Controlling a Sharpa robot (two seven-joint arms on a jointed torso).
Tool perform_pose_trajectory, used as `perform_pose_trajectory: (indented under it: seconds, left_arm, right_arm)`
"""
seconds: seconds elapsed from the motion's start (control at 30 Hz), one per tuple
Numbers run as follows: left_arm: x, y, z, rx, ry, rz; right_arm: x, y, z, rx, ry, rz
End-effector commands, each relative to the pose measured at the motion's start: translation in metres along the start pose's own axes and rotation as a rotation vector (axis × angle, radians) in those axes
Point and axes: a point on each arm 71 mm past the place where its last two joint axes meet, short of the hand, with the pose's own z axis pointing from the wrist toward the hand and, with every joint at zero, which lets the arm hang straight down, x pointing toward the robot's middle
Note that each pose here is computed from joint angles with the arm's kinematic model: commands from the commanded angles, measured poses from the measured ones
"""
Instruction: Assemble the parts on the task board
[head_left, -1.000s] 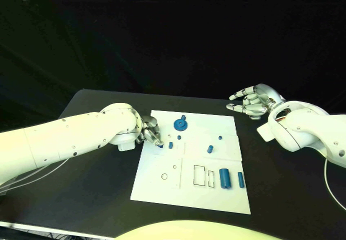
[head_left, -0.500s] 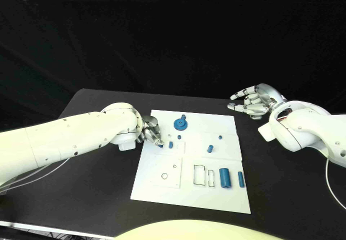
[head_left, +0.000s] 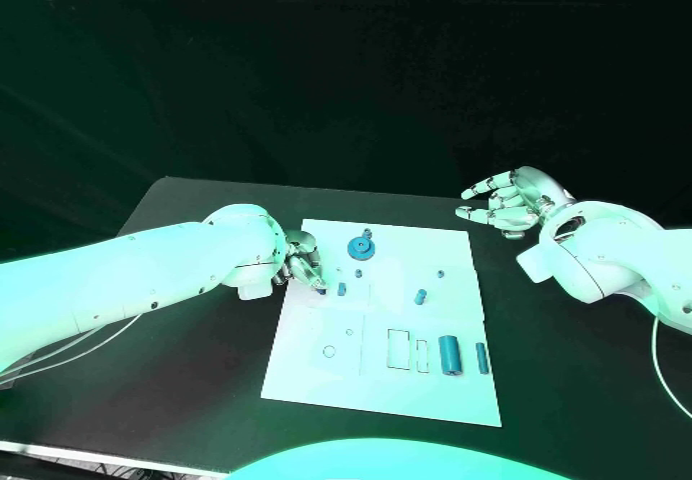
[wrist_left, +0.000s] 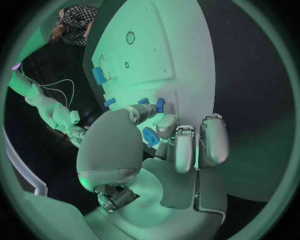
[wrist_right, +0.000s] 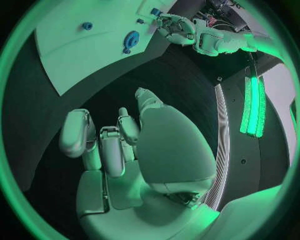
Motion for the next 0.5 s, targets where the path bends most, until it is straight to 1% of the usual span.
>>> perform_pose_trajectory:
  seconds: [0.03,0.5]
  left_arm:
    - [0.0075,-0.0019,0.0019,0.002,0.045,0.014]
    - [0.0060,-0.0012,0.0031,-0.003,0.031,0.005]
  right_arm:
    - [0.0007,0.0012,-0.0004,-0.017,0.006,-0.006]
    - [0.0006,0.0012,-0.0005,-0.017,0.006,-0.006]
